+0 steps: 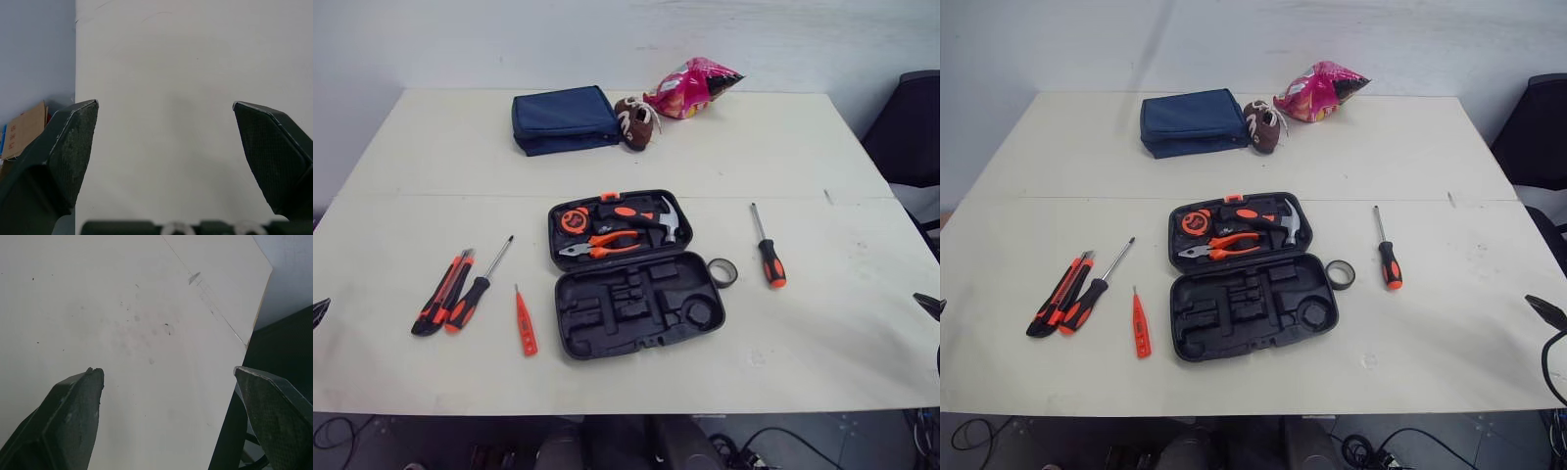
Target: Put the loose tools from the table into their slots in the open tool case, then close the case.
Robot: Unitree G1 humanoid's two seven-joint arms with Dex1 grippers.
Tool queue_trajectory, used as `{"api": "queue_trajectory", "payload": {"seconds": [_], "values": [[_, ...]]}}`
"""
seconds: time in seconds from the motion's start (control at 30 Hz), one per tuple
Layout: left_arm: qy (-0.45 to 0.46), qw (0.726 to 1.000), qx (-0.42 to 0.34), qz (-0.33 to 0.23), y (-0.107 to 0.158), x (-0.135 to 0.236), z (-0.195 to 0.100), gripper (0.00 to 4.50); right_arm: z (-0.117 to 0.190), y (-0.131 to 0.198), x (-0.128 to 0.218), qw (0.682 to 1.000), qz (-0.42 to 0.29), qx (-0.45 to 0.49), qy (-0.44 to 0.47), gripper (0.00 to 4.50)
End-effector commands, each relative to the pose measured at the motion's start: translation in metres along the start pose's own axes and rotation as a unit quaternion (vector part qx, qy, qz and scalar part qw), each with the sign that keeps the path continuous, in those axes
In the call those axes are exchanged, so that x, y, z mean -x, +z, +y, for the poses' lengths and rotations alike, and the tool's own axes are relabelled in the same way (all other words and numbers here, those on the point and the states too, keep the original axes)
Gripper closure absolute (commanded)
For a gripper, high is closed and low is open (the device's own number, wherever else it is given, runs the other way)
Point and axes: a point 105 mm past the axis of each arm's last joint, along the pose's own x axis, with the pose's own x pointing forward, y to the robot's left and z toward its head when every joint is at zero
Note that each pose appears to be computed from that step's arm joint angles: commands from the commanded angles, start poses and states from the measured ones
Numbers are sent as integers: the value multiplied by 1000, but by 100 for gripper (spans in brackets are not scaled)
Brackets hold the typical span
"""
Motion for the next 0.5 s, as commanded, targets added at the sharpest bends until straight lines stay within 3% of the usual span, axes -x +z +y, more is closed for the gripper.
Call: {"api": "queue_trajectory", "payload": {"seconds": [0.03,0.27,0.37,0.5], "values": [[-2,1000,12,-27,12,2,-2,0,-5,13,-6,1000,-21,9,-1,4],[-43,997,27,-58,34,-5,-22,0,8,46,-31,995,-85,-15,40,4],[-153,986,-3,-60,51,-12,-69,0,47,84,-47,977,-135,-20,163,4],[-252,962,-6,-102,91,-17,-123,0,71,138,-66,958,-176,-13,228,4]]}}
